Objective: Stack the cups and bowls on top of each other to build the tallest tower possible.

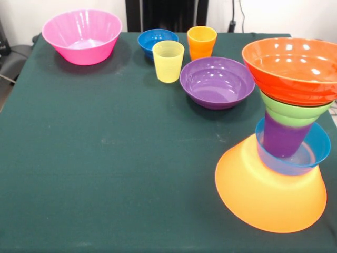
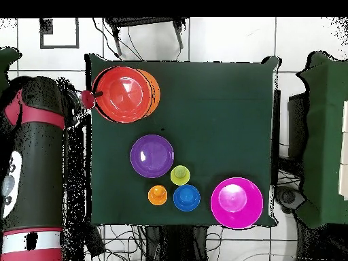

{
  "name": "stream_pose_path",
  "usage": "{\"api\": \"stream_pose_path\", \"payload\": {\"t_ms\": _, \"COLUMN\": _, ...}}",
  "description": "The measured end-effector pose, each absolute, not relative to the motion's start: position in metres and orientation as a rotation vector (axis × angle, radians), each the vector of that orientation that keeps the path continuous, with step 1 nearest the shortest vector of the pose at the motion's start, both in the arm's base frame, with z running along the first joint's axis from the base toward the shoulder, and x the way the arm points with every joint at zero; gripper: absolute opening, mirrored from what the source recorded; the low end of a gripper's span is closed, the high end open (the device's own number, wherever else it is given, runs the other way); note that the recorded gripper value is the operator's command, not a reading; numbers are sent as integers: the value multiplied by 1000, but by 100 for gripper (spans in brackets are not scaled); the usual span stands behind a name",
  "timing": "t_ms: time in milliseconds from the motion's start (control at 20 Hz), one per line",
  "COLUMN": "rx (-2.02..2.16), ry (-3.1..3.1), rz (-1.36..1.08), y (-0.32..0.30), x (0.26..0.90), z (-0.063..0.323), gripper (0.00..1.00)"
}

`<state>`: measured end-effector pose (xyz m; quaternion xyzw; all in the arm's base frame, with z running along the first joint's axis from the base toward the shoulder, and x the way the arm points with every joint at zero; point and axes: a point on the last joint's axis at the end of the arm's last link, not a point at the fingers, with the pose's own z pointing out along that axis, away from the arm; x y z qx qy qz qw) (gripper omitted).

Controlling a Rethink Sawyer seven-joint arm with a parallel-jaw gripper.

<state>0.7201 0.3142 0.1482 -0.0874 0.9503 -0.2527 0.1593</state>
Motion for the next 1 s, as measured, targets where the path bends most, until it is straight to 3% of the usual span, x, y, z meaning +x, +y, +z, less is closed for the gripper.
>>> {"api": "stream_pose_path", "payload": {"t_ms": 1000, "rx": -226, "ry": 2756, "rz": -718, "y": 311, "x": 720, "z": 145, "gripper": 0}}
